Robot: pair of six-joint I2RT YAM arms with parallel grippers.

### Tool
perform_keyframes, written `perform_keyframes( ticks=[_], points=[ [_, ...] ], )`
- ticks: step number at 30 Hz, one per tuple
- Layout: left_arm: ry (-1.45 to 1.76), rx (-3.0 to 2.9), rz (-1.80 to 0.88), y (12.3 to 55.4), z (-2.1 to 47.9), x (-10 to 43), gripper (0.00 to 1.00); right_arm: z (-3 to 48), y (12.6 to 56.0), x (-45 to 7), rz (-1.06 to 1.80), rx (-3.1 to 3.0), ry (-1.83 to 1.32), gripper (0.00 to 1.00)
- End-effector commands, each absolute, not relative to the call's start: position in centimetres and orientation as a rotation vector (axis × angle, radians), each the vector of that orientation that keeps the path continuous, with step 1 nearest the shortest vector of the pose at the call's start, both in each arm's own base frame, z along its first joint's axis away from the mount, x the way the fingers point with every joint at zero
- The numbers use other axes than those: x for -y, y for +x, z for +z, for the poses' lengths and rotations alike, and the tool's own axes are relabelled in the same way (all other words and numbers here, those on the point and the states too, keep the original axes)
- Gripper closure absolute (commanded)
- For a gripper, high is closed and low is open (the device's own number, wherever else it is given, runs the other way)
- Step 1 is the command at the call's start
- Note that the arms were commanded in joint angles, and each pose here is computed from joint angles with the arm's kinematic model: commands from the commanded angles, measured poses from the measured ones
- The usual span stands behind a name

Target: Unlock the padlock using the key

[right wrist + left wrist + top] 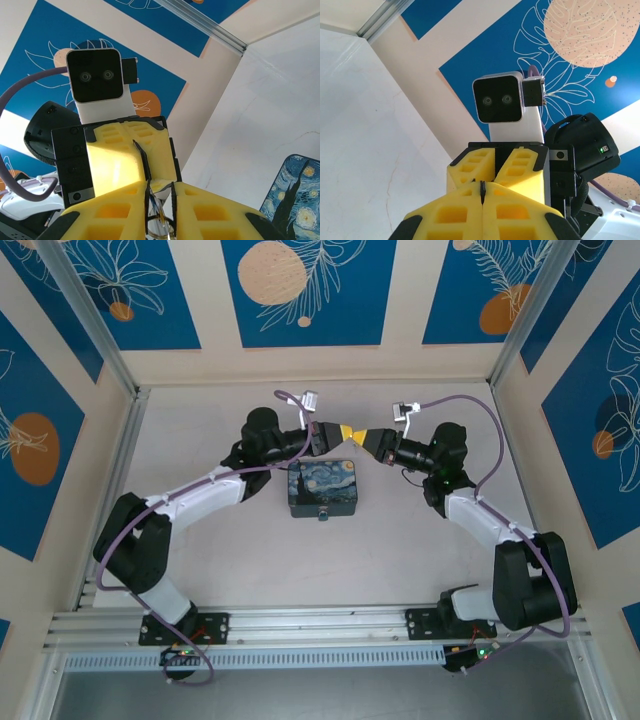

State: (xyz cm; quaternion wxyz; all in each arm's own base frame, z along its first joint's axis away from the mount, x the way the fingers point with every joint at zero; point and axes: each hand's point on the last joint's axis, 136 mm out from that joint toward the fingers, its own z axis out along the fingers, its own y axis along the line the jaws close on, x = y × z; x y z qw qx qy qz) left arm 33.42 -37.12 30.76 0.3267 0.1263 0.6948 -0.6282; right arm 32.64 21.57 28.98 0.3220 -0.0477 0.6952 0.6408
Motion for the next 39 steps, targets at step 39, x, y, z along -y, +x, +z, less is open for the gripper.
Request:
perform_keyframes(
  ticks=[39],
  points=[
    [0.24, -1.771, -1.608, 34.9, 31.1, 36.2, 1.0, 29.3, 33.5, -21.2, 1.665, -1.819, -0.109, 0.42]
  ],
)
